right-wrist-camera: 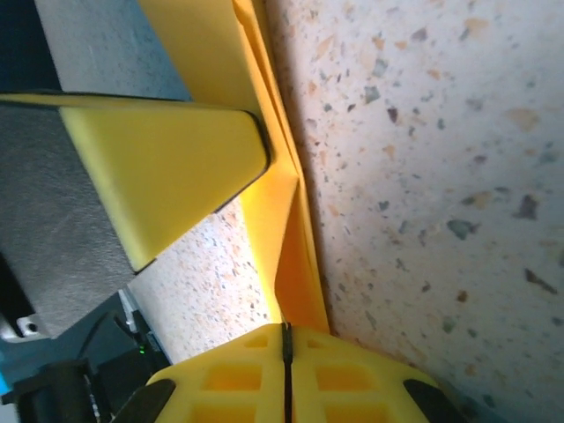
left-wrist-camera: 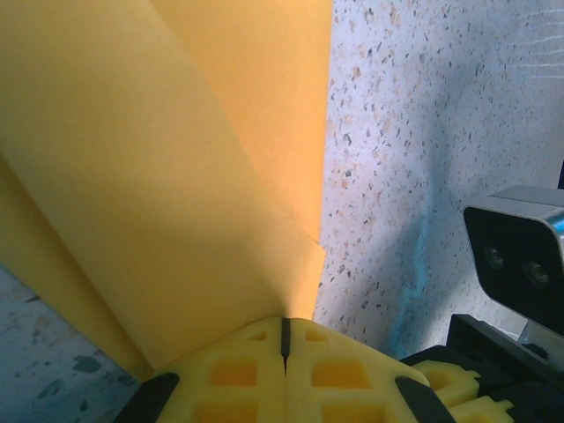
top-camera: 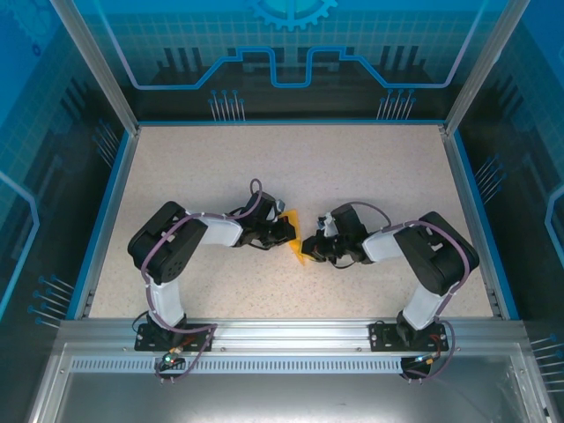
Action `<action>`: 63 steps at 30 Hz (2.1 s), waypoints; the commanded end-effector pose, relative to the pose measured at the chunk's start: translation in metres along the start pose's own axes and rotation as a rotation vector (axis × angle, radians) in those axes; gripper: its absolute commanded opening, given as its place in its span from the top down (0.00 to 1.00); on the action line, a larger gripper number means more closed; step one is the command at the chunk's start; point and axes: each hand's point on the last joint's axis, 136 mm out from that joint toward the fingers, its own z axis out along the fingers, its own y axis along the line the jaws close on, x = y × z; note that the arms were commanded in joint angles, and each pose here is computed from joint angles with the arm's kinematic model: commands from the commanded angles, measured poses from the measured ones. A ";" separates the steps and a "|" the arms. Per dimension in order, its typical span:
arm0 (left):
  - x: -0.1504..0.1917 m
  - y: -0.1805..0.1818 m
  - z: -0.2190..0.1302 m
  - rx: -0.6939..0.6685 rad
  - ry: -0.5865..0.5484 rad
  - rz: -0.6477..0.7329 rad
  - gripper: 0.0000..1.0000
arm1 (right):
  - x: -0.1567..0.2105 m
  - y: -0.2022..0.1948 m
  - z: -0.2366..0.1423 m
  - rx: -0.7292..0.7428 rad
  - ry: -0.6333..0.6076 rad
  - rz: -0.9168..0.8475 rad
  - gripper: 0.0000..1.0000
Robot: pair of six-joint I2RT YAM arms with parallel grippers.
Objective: Fold a paper plane with a square sheet of paper (pick it up from the middle)
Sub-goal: Fold the wing for the fifth time at the center of the table.
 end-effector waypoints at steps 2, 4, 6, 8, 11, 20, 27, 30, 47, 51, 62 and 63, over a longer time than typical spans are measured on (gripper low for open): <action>0.006 0.019 0.006 -0.069 0.027 -0.020 1.00 | 0.021 -0.031 0.001 0.150 0.059 0.040 0.94; 0.007 0.021 0.006 -0.072 0.031 -0.021 1.00 | 0.023 -0.043 -0.002 0.234 0.053 0.050 0.94; 0.008 0.022 0.007 -0.073 0.035 -0.020 1.00 | 0.025 -0.047 -0.004 0.275 0.049 0.044 0.94; 0.009 0.023 0.008 -0.075 0.038 -0.022 1.00 | 0.027 -0.047 -0.004 0.304 0.052 0.033 0.94; 0.009 0.023 0.007 -0.076 0.040 -0.021 1.00 | 0.028 -0.040 -0.004 0.286 0.046 0.011 0.92; 0.008 0.019 0.007 -0.068 0.048 -0.017 1.00 | 0.026 -0.008 -0.013 0.208 0.043 -0.102 0.80; 0.008 0.017 0.008 -0.060 0.052 -0.015 1.00 | 0.028 -0.006 -0.013 0.233 0.074 -0.144 0.78; 0.008 0.017 0.008 -0.060 0.054 -0.015 1.00 | 0.028 -0.004 -0.012 0.237 0.081 -0.152 0.76; 0.012 0.018 0.008 -0.060 0.065 -0.015 1.00 | 0.018 0.013 -0.016 0.228 0.046 -0.202 0.65; 0.011 0.018 0.008 -0.058 0.063 -0.014 1.00 | 0.017 0.013 -0.014 0.229 0.052 -0.203 0.63; 0.013 0.020 0.008 -0.064 0.068 -0.014 1.00 | 0.016 0.011 -0.013 0.241 0.063 -0.203 0.61; 0.013 0.021 0.008 -0.065 0.068 -0.014 1.00 | 0.016 0.012 -0.012 0.238 0.066 -0.207 0.61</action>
